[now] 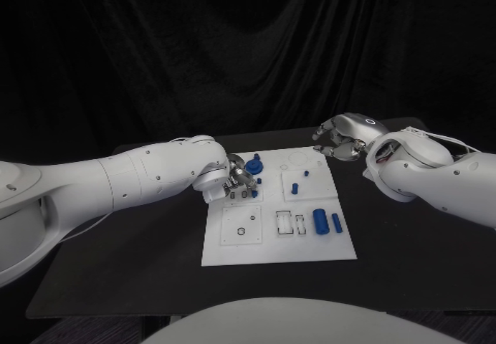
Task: Assemble the parts on the task board
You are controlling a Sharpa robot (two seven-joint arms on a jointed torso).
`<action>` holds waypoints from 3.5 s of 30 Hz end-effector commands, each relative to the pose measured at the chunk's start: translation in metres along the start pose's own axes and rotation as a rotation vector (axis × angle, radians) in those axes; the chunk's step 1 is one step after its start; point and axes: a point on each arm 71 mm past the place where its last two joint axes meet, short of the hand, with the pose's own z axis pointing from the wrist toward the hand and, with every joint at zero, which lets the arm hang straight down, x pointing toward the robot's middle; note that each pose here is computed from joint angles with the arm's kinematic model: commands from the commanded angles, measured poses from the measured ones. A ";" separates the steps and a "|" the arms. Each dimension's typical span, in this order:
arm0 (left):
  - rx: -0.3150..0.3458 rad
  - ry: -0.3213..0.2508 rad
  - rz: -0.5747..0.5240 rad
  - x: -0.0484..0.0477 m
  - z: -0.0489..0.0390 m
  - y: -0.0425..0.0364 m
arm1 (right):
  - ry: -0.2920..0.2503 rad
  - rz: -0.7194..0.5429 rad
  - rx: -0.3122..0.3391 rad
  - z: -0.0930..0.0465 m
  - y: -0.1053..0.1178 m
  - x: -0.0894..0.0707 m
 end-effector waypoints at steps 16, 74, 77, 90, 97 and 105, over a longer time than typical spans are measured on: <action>0.015 0.015 -0.011 0.0032 -0.0027 0.0101 | 0.019 -0.002 0.026 -0.002 -0.003 0.004; 0.058 -0.055 -0.064 0.0029 -0.0155 0.0216 | 0.047 -0.004 0.056 -0.006 -0.009 0.007; 0.033 -0.047 -0.058 0.0040 -0.0147 0.0216 | 0.050 -0.004 0.058 -0.006 -0.009 0.008; -0.018 -0.145 0.051 -0.0012 -0.0150 0.0223 | 0.057 -0.006 0.061 -0.006 -0.009 0.008; -0.011 -0.151 0.076 -0.0008 -0.0150 0.0205 | 0.059 -0.006 0.062 -0.005 -0.009 0.008; 0.016 -0.141 0.091 0.0017 -0.0135 0.0143 | 0.062 -0.007 0.063 -0.005 -0.009 0.009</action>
